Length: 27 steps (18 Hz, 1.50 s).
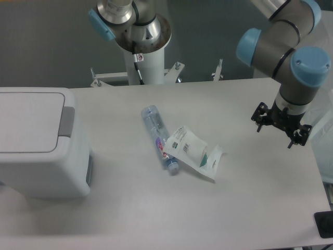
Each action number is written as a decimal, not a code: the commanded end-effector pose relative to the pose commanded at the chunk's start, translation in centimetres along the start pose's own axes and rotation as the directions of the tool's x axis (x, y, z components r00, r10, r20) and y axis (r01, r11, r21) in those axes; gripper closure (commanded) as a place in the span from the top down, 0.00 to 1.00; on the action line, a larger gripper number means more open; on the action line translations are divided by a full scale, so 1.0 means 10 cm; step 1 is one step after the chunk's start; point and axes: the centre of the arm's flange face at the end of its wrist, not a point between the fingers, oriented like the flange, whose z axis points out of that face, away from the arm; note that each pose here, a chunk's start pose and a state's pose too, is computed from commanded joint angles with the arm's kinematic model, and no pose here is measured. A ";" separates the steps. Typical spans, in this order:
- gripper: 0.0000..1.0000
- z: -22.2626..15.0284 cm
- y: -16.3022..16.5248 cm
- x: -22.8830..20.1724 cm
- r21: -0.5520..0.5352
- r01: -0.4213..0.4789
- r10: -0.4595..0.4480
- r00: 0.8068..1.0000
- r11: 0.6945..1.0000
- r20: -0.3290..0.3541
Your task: Open the trash can
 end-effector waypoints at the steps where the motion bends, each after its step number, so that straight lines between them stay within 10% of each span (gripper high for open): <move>1: 1.00 0.04 -0.02 0.04 -0.001 0.016 -0.016 1.000 1.000 -0.008; 9: 1.00 -0.05 -0.55 0.42 0.026 0.227 -0.227 0.974 0.974 -0.017; 14: 1.00 -0.57 -0.89 0.77 0.164 0.378 -0.360 0.924 0.911 -0.133; 27: 1.00 -1.85 -1.97 2.59 0.303 0.394 -0.271 0.886 0.867 -0.377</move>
